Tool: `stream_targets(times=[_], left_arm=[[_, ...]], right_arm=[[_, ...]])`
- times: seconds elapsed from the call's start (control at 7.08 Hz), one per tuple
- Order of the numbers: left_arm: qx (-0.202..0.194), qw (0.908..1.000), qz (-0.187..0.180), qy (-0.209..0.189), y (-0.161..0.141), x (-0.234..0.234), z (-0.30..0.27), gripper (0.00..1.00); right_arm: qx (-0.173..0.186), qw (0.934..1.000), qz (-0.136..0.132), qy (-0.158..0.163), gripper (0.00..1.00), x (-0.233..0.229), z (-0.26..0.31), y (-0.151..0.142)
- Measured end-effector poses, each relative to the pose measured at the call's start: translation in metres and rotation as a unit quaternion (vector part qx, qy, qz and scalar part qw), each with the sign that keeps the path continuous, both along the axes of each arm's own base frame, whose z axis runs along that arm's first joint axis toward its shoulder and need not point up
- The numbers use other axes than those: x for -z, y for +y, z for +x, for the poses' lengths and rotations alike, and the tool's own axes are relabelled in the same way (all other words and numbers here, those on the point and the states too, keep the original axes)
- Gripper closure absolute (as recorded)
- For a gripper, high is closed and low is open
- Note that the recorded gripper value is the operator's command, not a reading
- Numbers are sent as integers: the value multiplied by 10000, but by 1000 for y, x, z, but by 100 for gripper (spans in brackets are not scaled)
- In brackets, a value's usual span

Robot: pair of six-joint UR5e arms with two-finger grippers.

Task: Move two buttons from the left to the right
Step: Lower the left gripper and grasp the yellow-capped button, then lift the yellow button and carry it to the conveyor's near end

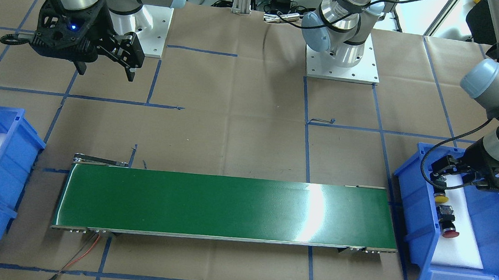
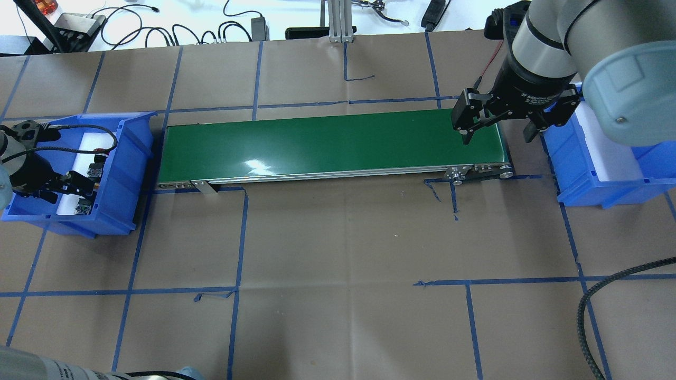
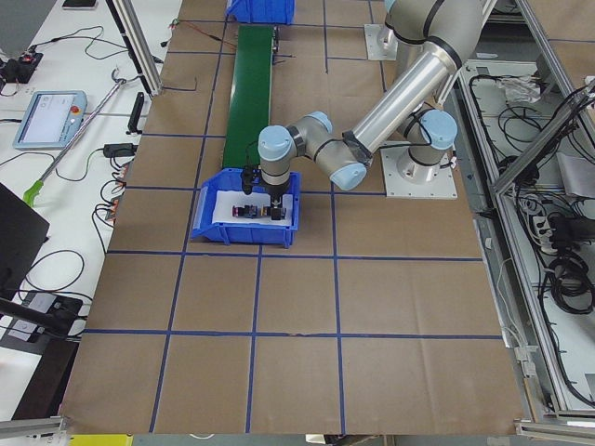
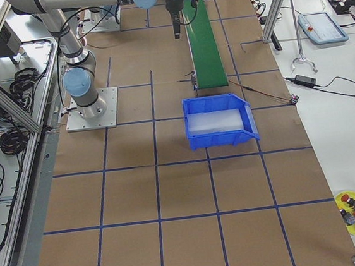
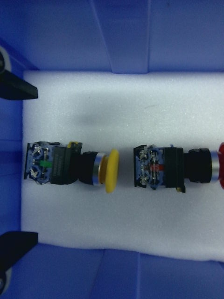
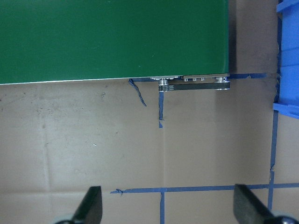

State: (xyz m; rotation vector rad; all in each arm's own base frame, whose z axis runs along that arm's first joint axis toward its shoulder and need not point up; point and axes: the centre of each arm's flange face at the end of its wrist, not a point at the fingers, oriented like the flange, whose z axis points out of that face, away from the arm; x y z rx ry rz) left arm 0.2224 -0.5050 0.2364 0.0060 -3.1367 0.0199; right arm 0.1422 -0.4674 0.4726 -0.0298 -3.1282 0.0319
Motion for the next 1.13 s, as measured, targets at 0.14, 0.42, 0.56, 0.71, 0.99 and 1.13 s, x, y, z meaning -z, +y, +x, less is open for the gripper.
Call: stream_targets(times=[0.14, 0.42, 0.56, 0.71, 0.99, 1.13], left_arm=[[9, 10000, 12, 10, -4, 13, 2, 0], [29, 10000, 59, 44, -8, 31, 3, 1], [33, 10000, 72, 49, -8, 33, 3, 19], [37, 10000, 75, 50, -8, 34, 3, 42], [52, 10000, 67, 42, -9, 33, 3, 86], [51, 10000, 58, 35, -10, 32, 4, 96]], right_arm=[[3, 10000, -4, 0, 0, 0, 0, 0], [20, 10000, -9, -3, 0, -1, 0, 0], [25, 10000, -4, -3, 0, 0, 0, 0], [27, 10000, -5, -7, 0, 0, 0, 0], [21, 9999, -118, -12, 0, -12, 0, 0], [19, 9999, -164, -18, 0, -18, 0, -2]])
